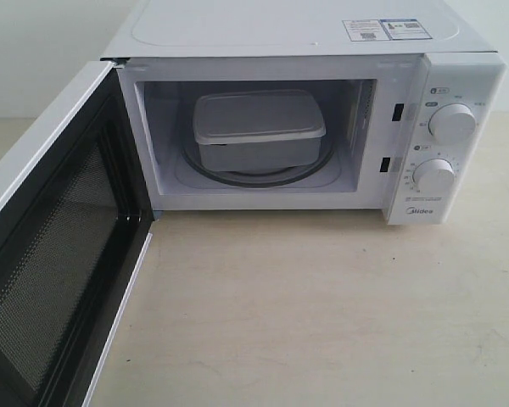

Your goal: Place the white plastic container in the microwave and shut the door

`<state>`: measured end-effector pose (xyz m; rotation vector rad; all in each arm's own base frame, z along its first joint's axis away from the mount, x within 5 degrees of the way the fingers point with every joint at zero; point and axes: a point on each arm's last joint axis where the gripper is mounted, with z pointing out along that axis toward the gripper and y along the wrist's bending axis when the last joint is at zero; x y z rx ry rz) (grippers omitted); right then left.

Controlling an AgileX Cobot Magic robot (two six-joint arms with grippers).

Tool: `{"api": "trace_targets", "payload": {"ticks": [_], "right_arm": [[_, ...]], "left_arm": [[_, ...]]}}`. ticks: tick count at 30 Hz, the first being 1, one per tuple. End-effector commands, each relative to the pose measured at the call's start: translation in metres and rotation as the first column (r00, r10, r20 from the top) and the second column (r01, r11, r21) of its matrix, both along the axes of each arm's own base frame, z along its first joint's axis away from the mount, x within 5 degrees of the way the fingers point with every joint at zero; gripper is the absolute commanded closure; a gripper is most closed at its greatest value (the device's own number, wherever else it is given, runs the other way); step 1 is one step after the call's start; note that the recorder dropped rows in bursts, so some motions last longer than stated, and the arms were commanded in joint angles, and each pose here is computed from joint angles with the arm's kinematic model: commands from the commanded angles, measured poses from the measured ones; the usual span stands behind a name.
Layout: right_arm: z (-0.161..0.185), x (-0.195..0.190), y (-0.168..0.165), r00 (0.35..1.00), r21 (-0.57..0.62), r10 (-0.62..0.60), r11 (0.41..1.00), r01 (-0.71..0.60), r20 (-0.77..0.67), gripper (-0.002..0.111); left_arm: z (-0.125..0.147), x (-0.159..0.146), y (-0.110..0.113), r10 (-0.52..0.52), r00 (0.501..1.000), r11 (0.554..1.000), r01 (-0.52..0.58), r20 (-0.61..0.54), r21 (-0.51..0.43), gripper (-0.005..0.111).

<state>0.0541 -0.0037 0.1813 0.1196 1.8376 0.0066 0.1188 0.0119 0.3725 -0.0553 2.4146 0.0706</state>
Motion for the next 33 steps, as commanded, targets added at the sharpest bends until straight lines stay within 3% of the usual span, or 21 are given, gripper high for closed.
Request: {"api": "trace_targets", "payload": {"ticks": [1,4,9,20,23,25,28,33], "right_arm": [[0.001,0.0,0.0,1.0,-0.002,-0.002,1.0,0.002,0.009,0.108],[0.001,0.0,0.0,1.0,-0.002,-0.002,1.0,0.002,0.009,0.108],[0.001,0.0,0.0,1.0,-0.002,-0.002,1.0,0.002,0.009,0.108],[0.001,0.0,0.0,1.0,-0.002,-0.002,1.0,0.002,0.009,0.108],[0.001,0.0,0.0,1.0,-0.002,-0.002,1.0,0.002,0.009,0.108],[0.001,0.0,0.0,1.0,-0.002,-0.002,1.0,0.002,0.009,0.108],[0.001,0.0,0.0,1.0,-0.002,-0.002,1.0,0.002,0.009,0.108],[0.001,0.0,0.0,1.0,0.001,-0.002,1.0,0.002,0.009,0.108]], "left_arm": [[-0.001,0.033,-0.017,-0.308,0.944,0.951,0.301,-0.117,-0.068,0.102],[-0.007,0.05,-0.03,-0.505,0.859,0.861,0.492,-0.087,-0.13,0.102],[-0.021,0.068,-0.03,-0.566,0.813,0.823,0.549,-0.132,-0.149,0.102],[-0.059,0.055,-0.079,-0.792,0.589,0.608,0.741,-0.16,-0.284,0.102],[-0.054,0.048,-0.099,-0.869,0.489,0.484,0.816,-0.068,-0.316,0.102],[-0.051,0.047,-0.11,-0.892,0.453,0.429,0.842,-0.005,-0.327,0.102],[-0.05,0.061,-0.126,-0.88,0.46,0.413,0.865,0.119,-0.285,0.102],[-0.068,0.091,-0.14,-0.868,0.466,0.406,0.865,0.17,-0.294,0.102]]}}
